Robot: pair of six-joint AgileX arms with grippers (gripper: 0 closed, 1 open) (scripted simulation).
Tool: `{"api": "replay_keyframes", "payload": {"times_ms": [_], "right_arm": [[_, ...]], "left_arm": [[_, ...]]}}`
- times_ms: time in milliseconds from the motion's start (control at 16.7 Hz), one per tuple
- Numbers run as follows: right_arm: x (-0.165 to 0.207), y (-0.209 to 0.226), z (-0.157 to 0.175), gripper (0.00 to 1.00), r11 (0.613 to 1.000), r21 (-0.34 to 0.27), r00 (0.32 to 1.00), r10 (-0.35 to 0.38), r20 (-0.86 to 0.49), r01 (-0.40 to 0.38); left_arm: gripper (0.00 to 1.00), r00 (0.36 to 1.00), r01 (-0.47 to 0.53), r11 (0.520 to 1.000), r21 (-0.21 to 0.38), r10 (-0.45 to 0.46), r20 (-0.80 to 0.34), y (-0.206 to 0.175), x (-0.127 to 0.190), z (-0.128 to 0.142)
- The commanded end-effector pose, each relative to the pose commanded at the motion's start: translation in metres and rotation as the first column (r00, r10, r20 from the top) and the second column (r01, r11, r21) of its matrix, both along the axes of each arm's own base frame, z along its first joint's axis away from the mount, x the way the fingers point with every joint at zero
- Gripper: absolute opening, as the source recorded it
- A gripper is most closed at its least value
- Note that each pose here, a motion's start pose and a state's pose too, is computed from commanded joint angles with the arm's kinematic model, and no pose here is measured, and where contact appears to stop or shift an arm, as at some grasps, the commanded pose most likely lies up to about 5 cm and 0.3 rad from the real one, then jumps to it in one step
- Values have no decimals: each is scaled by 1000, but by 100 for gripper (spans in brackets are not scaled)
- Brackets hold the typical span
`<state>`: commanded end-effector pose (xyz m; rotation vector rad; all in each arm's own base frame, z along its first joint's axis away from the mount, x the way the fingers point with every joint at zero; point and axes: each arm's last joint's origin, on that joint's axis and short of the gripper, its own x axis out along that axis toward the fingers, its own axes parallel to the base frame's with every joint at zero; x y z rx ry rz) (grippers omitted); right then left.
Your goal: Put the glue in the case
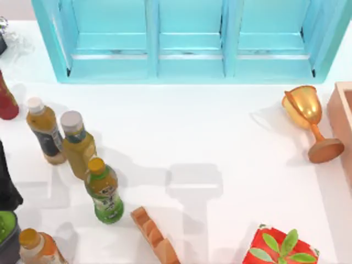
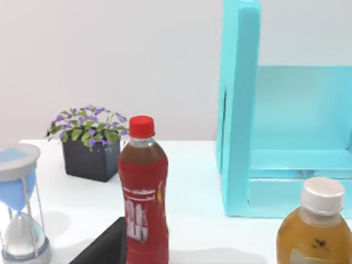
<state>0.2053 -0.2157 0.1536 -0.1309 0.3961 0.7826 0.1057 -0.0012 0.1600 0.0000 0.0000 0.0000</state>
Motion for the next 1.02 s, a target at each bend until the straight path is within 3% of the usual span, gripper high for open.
{"api": "replay_keyframes", "payload": {"times_ms": [1020], "right_arm": [[33, 36, -37, 0, 1000, 5, 1000, -3, 3, 3]], "left_arm": [[100, 1000, 0, 1000, 0, 0, 0, 0, 0, 0]]}}
